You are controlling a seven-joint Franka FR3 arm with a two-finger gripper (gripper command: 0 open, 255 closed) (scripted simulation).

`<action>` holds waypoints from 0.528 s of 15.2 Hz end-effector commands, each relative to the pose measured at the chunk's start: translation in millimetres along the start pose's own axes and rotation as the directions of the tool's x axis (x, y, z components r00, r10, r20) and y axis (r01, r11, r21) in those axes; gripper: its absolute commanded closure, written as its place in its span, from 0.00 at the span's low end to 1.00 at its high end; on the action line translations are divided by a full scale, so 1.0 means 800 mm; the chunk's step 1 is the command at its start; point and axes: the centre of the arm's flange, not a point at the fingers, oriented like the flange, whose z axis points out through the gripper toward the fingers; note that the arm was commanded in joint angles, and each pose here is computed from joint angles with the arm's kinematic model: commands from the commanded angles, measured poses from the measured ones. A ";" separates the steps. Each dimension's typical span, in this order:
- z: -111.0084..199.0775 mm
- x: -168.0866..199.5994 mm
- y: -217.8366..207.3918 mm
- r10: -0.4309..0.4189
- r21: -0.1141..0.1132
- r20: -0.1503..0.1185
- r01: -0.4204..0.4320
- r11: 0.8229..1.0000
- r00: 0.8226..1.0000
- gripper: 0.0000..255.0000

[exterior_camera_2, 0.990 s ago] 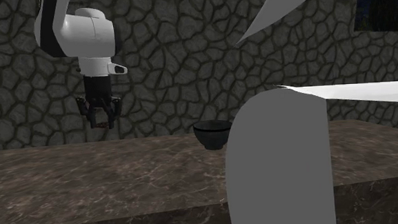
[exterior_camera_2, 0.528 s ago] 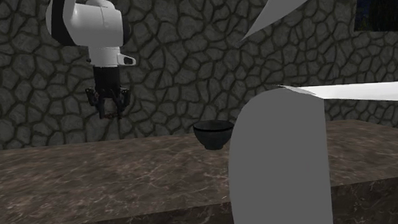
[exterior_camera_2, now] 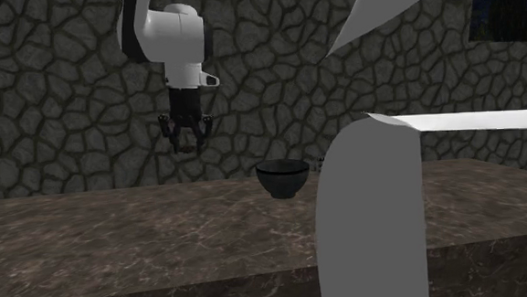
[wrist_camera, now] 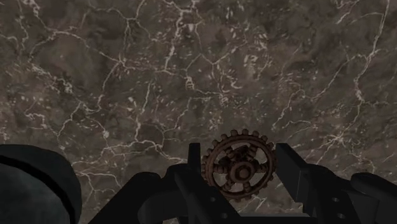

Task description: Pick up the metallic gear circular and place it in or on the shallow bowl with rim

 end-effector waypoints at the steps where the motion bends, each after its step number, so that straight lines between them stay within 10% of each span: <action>1: -0.004 0.015 0.032 -0.001 0.000 0.000 0.001 1.000 1.000 1.00; 8: -0.009 0.065 0.136 -0.001 0.000 0.000 0.001 1.000 1.000 1.00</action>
